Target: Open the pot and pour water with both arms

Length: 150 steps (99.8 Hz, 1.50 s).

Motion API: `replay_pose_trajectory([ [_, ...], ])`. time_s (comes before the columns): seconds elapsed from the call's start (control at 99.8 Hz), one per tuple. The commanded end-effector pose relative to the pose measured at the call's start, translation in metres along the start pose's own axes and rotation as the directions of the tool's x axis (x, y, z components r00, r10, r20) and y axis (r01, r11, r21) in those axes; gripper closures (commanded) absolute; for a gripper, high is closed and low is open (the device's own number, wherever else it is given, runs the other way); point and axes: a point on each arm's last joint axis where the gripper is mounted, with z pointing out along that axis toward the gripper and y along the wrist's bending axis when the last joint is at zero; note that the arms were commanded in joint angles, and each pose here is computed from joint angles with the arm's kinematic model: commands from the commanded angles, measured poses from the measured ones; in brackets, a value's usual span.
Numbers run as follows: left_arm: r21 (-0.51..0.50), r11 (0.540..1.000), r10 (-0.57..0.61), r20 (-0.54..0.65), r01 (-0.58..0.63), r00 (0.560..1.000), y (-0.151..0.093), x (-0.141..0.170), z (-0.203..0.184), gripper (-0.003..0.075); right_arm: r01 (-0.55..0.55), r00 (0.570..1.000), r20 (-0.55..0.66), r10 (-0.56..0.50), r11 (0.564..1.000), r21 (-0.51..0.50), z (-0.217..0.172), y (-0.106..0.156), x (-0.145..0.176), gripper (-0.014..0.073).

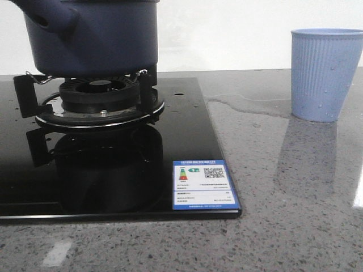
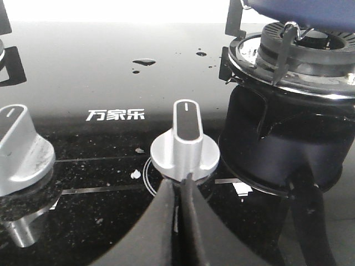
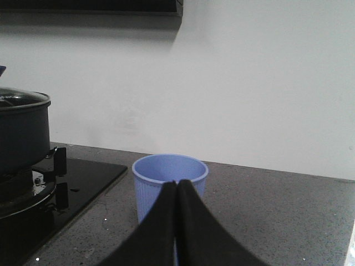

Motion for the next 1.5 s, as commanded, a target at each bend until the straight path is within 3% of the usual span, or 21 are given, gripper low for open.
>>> replay_pose_trajectory([
  [0.0,0.001,1.0,-0.027,0.054,0.027,0.998,0.0,-0.001,-0.001,0.074,0.007,0.998,0.069,-0.005,0.999,-0.039,0.001,0.003,-0.013,0.067],
  [0.401,0.001,1.0,-0.027,0.054,0.027,0.998,0.0,-0.001,-0.001,0.074,0.002,0.999,0.053,0.0,0.999,-0.039,0.001,0.003,-0.007,0.067],
  [0.561,0.001,1.0,-0.027,0.054,0.027,0.998,0.0,-0.001,-0.001,0.074,-0.089,0.996,-0.017,0.088,0.996,-0.02,-0.001,0.003,0.019,0.067],
  [0.731,0.001,1.0,-0.027,0.054,0.027,0.998,0.0,-0.001,-0.001,0.074,-0.022,0.996,-0.086,0.026,0.999,0.048,-0.008,-0.001,0.051,0.067],
  [0.802,0.001,1.0,-0.027,0.054,0.027,0.998,0.0,-0.001,-0.001,0.074,0.003,0.989,-0.145,0.008,0.997,0.079,-0.011,-0.004,0.055,0.067],
  [0.892,0.001,1.0,-0.027,0.054,0.027,0.998,0.0,-0.001,-0.001,0.074,-0.046,0.974,-0.216,0.072,0.991,0.126,-0.016,-0.007,0.063,0.067],
  [1.162,0.001,1.0,-0.027,0.052,0.027,0.998,0.0,-0.001,-0.001,0.074,-0.037,0.912,-0.39,0.128,0.972,0.232,-0.031,-0.012,0.082,0.067],
  [1.493,0.001,1.0,-0.027,0.052,0.027,0.998,0.0,-0.001,-0.001,0.074,-0.037,0.912,-0.39,0.128,0.972,0.232,-0.031,-0.012,0.082,0.067],
])
